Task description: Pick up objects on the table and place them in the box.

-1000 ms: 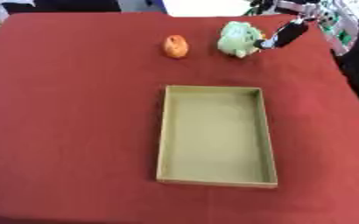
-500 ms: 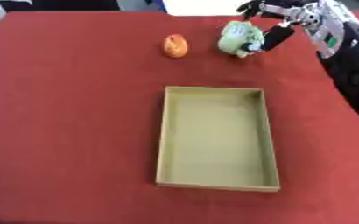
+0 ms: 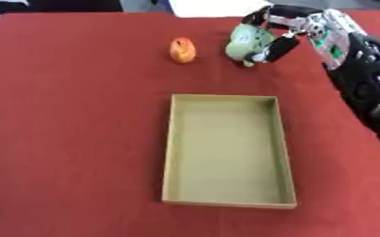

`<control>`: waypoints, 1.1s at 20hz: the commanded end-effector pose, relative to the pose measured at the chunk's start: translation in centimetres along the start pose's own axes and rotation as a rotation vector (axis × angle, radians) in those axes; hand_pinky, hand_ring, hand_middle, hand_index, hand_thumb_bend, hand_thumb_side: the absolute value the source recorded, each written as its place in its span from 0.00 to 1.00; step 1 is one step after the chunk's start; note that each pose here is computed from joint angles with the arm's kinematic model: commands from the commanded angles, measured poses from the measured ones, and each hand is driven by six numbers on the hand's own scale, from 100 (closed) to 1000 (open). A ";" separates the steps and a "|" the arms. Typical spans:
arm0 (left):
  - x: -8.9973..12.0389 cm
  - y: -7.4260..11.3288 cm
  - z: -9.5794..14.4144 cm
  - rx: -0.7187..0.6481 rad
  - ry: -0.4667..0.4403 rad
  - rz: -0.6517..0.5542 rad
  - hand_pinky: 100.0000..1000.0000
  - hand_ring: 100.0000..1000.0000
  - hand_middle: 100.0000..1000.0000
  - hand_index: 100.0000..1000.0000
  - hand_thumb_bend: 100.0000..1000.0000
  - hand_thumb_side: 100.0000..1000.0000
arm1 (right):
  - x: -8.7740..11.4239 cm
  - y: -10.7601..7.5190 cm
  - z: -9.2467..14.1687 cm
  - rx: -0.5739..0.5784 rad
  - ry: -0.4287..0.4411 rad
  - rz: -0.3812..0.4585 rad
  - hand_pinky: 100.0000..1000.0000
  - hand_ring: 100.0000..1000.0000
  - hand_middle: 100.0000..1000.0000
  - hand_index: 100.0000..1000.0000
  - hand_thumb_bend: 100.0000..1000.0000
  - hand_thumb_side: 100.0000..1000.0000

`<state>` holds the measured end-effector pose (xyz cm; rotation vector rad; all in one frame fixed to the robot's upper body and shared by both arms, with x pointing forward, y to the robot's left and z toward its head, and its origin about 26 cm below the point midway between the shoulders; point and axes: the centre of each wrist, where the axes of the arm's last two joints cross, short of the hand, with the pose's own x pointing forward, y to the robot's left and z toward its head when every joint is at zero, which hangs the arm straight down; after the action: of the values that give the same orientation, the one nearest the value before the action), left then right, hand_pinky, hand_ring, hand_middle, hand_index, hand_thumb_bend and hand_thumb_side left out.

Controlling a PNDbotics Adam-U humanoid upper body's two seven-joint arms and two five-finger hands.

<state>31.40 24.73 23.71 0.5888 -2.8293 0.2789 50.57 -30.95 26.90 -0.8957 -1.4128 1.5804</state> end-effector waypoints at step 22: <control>0.5 0.1 -0.9 0.004 -0.036 0.009 0.78 0.62 0.59 0.79 0.08 0.46 | 0.5 -2.3 0.5 -0.146 -0.028 -0.024 0.49 0.48 0.30 0.53 0.00 0.00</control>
<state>31.41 24.70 23.80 0.5849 -2.8313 0.2830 50.47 -30.33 27.05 -0.8945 -1.5250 1.5080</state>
